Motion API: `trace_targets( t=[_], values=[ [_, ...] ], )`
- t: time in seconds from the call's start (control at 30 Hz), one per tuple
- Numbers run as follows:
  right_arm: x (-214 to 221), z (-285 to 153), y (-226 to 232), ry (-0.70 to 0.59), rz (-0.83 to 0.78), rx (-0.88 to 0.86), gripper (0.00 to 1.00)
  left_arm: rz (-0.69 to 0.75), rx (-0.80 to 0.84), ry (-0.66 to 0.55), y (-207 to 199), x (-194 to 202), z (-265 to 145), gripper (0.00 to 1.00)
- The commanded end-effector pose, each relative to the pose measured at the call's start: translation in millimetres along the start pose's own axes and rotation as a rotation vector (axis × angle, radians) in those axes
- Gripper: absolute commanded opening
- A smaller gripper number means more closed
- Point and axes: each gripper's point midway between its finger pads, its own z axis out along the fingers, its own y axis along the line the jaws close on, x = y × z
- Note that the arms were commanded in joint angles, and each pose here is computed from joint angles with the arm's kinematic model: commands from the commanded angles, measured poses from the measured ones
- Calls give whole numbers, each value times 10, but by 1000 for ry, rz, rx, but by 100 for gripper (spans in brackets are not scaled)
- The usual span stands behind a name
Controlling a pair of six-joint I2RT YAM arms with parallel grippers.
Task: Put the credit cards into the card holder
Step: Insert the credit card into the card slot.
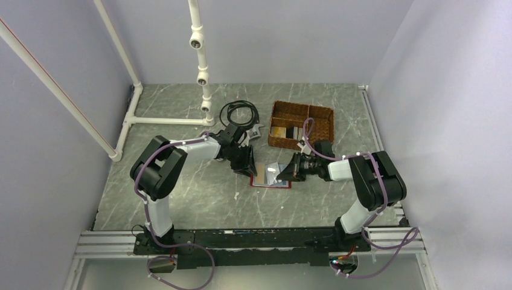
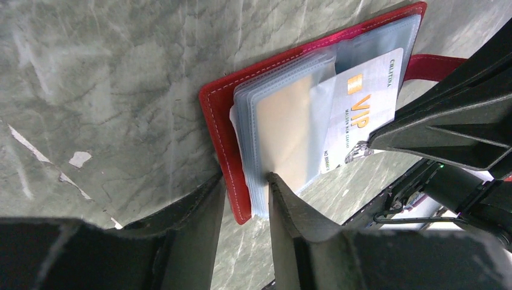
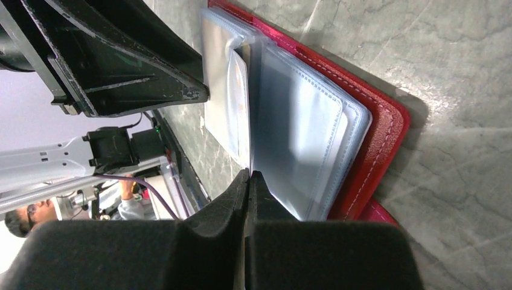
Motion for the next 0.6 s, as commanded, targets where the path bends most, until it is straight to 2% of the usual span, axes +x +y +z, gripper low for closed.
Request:
trace_targets(
  t=[0.0, 0.57],
  values=[
    [-251, 39, 95, -68, -72, -23, 0, -9, -146, 75, 406, 277, 211, 38],
    [-344, 103, 19, -170, -48, 21, 0, -11, -136, 77, 389, 316, 220, 34]
  ],
)
